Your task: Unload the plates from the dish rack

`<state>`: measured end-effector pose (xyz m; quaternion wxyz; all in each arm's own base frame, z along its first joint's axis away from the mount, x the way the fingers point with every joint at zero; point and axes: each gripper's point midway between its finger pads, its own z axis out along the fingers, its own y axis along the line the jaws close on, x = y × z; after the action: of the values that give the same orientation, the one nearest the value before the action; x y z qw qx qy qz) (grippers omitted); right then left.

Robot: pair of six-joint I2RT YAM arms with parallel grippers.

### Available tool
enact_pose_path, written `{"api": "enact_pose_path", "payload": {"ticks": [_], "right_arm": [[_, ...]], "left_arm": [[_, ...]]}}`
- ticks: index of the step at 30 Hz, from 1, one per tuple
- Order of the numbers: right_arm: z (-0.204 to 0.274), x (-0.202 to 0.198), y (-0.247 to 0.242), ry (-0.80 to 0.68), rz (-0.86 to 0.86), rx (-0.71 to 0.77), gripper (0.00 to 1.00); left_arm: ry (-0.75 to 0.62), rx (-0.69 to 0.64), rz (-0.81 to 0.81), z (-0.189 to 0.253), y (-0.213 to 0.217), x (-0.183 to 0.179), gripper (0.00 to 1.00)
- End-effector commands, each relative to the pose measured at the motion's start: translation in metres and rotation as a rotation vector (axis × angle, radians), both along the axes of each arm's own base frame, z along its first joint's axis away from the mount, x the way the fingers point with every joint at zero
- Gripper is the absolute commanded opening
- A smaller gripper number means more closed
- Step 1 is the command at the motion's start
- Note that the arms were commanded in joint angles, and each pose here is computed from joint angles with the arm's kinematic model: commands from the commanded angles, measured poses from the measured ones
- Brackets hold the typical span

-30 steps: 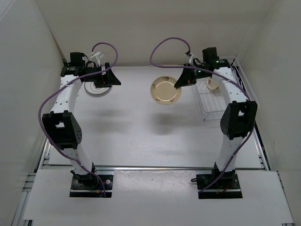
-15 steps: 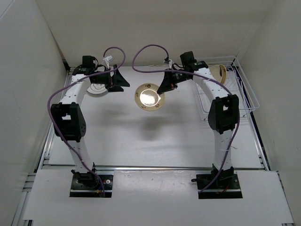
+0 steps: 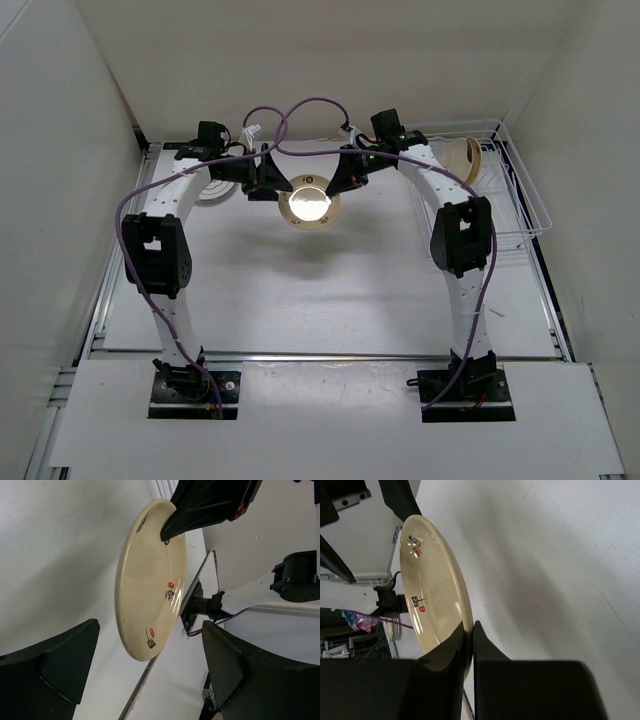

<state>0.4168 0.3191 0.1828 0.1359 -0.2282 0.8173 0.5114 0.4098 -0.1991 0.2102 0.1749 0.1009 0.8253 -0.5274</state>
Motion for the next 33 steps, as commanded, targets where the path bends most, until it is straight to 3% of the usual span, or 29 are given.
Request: {"api": "enact_pose_path", "payload": {"ticks": [1, 5, 11, 18, 19, 20, 21, 24, 28, 33], "right_arm": [[0.019, 0.012, 0.009, -0.053, -0.007, 0.045, 0.00], [0.021, 0.018, 0.010, -0.066, -0.017, 0.045, 0.00], [0.022, 0.024, 0.011, -0.082, -0.033, 0.039, 0.00], [0.021, 0.028, 0.006, -0.085, -0.048, 0.032, 0.01], [0.028, 0.028, 0.006, -0.102, -0.048, 0.039, 0.09], [0.032, 0.029, 0.004, -0.125, -0.058, 0.023, 0.25], [0.033, 0.033, -0.004, -0.139, -0.077, 0.006, 0.56], [0.054, 0.054, -0.040, -0.254, -0.188, -0.081, 0.85], [0.082, 0.077, -0.112, -0.460, -0.379, -0.290, 0.93], [0.113, 0.089, -0.208, -0.585, -0.622, -0.507, 0.99]], "left_arm": [[-0.024, -0.022, -0.030, 0.005, -0.007, 0.000, 0.93], [-0.016, -0.013, -0.042, 0.000, -0.014, -0.002, 0.83], [-0.026, 0.005, -0.057, -0.004, -0.022, -0.003, 0.40], [-0.055, 0.018, -0.083, -0.007, -0.029, -0.005, 0.13], [-0.065, 0.017, -0.083, -0.003, -0.029, -0.004, 0.10], [-0.069, 0.044, -0.064, -0.007, -0.027, 0.000, 0.10], [-0.093, 0.054, -0.054, -0.005, -0.027, 0.005, 0.10], [-0.138, 0.101, -0.014, 0.000, -0.023, 0.018, 0.10], [-0.112, 0.114, 0.037, -0.005, -0.023, 0.035, 0.10], [-0.074, 0.177, 0.217, -0.016, -0.018, 0.082, 0.10]]}}
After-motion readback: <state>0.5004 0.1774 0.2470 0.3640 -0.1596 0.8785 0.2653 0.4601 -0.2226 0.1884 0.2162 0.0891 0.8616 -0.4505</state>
